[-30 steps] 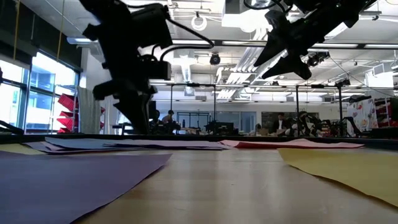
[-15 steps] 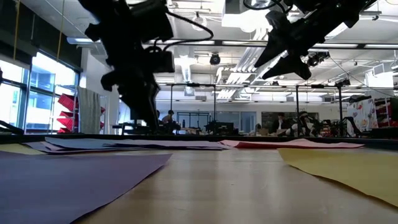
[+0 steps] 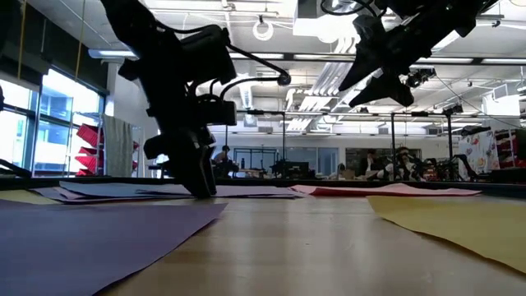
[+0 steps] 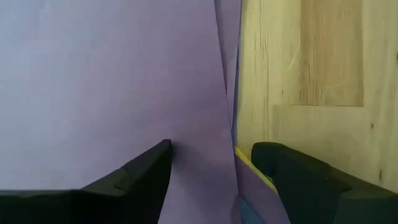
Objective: Organize paper
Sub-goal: Stack the purple paper on the bottom left of the table
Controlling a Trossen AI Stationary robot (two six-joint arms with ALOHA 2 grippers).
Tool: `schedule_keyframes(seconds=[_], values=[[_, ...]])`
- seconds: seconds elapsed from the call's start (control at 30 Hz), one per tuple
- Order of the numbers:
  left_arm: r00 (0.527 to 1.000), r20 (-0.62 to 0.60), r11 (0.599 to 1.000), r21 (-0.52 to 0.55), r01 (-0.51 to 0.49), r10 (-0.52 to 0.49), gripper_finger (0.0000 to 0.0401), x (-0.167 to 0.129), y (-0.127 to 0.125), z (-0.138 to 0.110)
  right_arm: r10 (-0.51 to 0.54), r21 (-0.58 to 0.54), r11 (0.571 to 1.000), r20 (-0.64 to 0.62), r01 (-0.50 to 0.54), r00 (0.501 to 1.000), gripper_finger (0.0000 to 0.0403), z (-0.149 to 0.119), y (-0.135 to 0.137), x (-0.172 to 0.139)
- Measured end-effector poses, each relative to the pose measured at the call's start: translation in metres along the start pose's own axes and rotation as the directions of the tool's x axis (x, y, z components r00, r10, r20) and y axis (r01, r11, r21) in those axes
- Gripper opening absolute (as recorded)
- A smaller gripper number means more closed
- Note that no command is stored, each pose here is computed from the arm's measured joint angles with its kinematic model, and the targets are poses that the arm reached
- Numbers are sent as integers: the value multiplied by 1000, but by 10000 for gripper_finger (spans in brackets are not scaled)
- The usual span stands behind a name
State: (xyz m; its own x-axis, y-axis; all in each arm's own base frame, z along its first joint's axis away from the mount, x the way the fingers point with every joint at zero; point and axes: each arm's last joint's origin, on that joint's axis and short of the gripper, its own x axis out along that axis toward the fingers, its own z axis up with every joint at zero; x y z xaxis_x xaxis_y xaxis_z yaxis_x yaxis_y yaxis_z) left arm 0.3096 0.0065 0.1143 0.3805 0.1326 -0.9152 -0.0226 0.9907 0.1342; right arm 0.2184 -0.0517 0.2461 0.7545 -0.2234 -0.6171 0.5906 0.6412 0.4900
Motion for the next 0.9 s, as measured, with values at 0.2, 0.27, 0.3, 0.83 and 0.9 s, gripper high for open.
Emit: schedule_keyframes(seconds=[0.2, 0.27, 0.3, 0.83, 0.9], values=[[1000, -15, 1000, 29, 4, -3, 64, -2, -3, -1, -8, 7, 1000, -2, 8, 1000, 169, 0, -1, 0], [999, -31, 1000, 29, 12, -11, 19, -3, -3, -1, -8, 7, 1000, 0, 8, 1000, 169, 0, 0, 0], [999, -39, 999, 28, 18, -17, 11, -4, -3, 1, -9, 7, 1000, 0, 9, 1000, 169, 0, -1, 0], [997, -60, 999, -1, 49, -49, 21, -28, 1, 20, 41, -144, 988, -98, -55, 994, 169, -6, 2, 10], [996, -60, 997, -5, 71, -72, 33, -27, 1, 20, 38, -151, 987, -122, -57, 992, 169, -10, 3, 15]])
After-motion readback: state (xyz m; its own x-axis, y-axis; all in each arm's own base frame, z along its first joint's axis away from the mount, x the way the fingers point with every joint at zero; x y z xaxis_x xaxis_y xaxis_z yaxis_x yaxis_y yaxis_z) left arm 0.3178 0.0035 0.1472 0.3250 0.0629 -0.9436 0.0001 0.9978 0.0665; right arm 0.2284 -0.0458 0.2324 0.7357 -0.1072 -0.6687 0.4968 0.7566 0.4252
